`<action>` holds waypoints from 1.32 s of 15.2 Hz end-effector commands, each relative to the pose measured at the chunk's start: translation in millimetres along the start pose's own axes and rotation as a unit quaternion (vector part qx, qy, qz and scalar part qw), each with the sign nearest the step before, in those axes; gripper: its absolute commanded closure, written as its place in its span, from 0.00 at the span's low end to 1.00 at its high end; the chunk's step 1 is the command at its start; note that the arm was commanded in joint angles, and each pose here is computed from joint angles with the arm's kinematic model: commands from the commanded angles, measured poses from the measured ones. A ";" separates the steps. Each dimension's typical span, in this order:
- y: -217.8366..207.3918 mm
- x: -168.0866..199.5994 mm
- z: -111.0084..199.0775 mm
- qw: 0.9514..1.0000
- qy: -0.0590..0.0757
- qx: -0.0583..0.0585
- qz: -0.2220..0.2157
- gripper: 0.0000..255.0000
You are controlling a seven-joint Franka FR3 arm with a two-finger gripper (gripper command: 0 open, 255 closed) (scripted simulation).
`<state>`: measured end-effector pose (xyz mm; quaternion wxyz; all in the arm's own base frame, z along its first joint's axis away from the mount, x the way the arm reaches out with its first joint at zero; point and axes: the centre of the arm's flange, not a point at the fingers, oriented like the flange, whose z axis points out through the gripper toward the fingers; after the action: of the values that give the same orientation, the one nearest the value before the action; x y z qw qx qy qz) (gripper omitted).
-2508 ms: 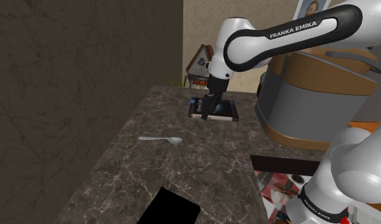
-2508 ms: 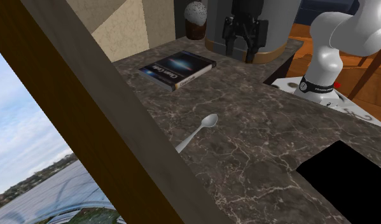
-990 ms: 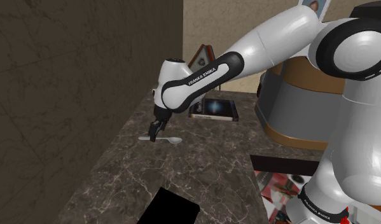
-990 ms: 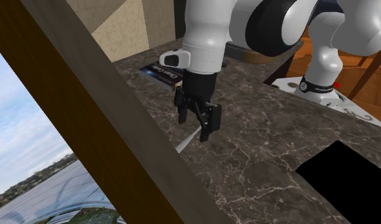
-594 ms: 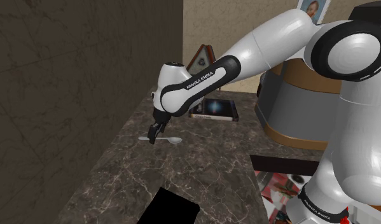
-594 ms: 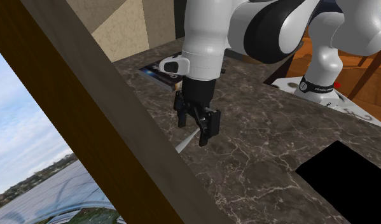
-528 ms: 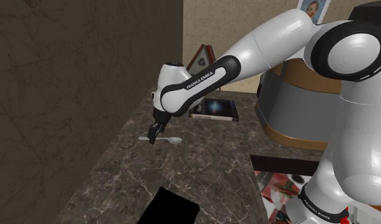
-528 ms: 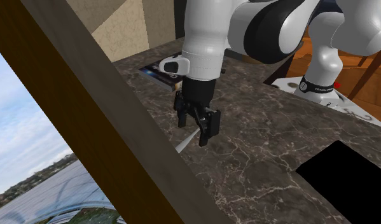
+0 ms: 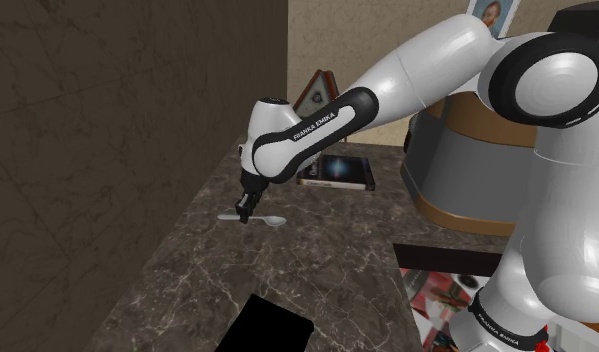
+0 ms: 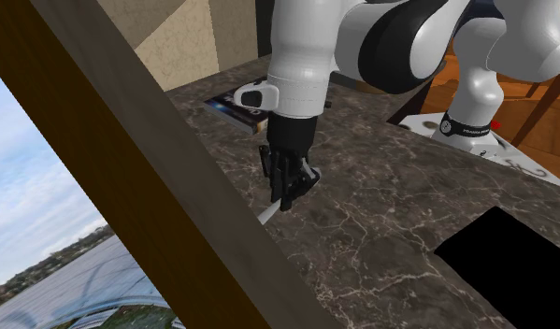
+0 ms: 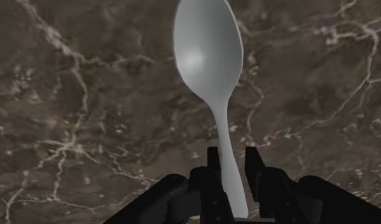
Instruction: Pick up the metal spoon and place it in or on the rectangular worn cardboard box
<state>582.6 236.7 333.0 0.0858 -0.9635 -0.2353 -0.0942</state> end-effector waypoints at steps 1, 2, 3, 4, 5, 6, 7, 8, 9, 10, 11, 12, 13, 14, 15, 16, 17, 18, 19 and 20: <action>0.0 0.0 0.0 1.000 0.000 0.000 0.000 1.00; 0.0 0.0 0.0 1.000 0.000 0.000 0.000 1.00; 0.0 0.0 0.0 1.000 0.000 0.000 0.000 1.00; 0.0 0.0 0.0 1.000 0.000 0.000 0.000 1.00; -0.7 1.2 -5.1 1.000 0.000 0.000 0.000 1.00; -1.3 2.3 -10.2 1.000 0.000 0.000 0.000 1.00; -1.9 3.5 -15.3 1.000 0.000 0.000 0.000 1.00; -2.6 4.7 -20.4 1.000 0.000 0.000 0.000 1.00; -3.2 5.8 -25.5 1.000 0.000 0.000 0.000 1.00; -3.8 7.1 -30.6 1.000 0.000 0.000 0.000 1.00; -4.5 8.2 -35.7 1.000 0.000 0.000 0.000 1.00; -5.1 9.4 -40.8 1.000 0.000 0.000 0.000 1.00; -5.8 10.6 -45.9 1.000 0.000 0.000 0.000 1.00; -6.4 11.8 -51.1 1.000 0.000 0.000 0.000 1.00; -7.0 12.9 -56.2 1.000 0.000 0.000 0.000 1.00; -7.7 14.1 -61.3 1.000 0.000 0.000 0.000 1.00; -8.3 15.3 -66.4 1.000 0.000 0.000 0.000 1.00; -9.0 16.5 -71.5 1.000 0.000 0.000 0.000 1.00; -9.6 17.6 -76.6 1.000 0.000 0.000 0.000 1.00; -10.2 18.8 -81.7 1.000 0.000 0.000 0.000 1.00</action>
<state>583.3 236.0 411.0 0.0858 -0.9635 -0.2353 -0.0944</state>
